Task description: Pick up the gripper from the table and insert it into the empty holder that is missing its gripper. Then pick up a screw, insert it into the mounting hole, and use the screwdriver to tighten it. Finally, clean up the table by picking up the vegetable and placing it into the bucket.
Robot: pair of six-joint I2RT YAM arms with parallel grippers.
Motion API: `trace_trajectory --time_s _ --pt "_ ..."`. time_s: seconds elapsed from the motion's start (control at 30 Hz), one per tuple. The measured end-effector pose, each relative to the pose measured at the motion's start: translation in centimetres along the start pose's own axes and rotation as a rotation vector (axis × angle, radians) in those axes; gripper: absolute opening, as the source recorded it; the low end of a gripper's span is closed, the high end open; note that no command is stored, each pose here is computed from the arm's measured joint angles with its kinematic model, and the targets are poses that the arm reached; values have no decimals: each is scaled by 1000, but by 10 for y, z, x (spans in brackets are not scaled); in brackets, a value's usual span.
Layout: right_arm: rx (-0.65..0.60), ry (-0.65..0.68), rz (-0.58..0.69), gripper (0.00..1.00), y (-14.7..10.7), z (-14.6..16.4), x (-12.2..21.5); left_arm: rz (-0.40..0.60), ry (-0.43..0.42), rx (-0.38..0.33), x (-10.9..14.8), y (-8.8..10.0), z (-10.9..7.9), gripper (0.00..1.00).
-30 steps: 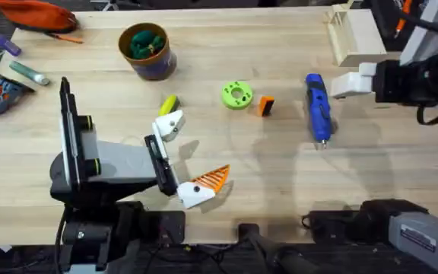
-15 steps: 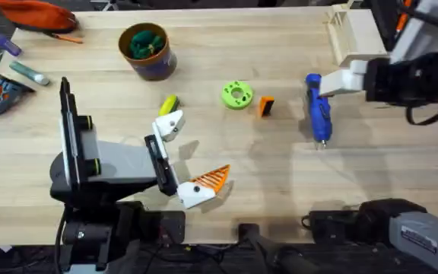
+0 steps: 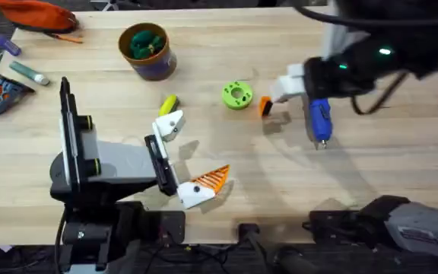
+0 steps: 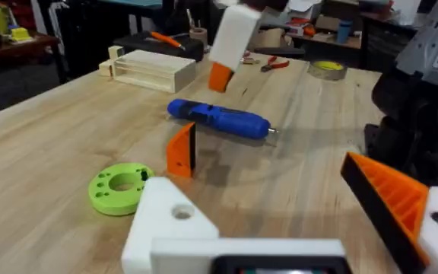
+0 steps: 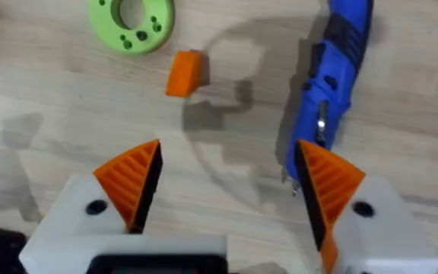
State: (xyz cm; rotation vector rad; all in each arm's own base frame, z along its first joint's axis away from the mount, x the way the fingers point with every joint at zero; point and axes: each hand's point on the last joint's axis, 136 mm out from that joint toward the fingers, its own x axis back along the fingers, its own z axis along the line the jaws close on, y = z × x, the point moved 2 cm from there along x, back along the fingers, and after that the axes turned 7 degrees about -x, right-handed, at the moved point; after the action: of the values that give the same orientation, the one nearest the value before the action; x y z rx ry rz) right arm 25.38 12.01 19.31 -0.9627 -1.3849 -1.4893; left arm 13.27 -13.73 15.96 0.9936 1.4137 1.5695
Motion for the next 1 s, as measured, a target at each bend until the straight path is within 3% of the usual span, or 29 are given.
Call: trace_trajectory --time_s 0.17,0.63,1.0 --pt "-37 -32 20 994 10 21 -15 0 0 0 0 0 0 986" --pt "-6 -125 162 992 1 23 -66 0 0 0 0 0 0 986" --pt "31 -19 179 976 5 43 -78 0 0 0 0 0 0 985"
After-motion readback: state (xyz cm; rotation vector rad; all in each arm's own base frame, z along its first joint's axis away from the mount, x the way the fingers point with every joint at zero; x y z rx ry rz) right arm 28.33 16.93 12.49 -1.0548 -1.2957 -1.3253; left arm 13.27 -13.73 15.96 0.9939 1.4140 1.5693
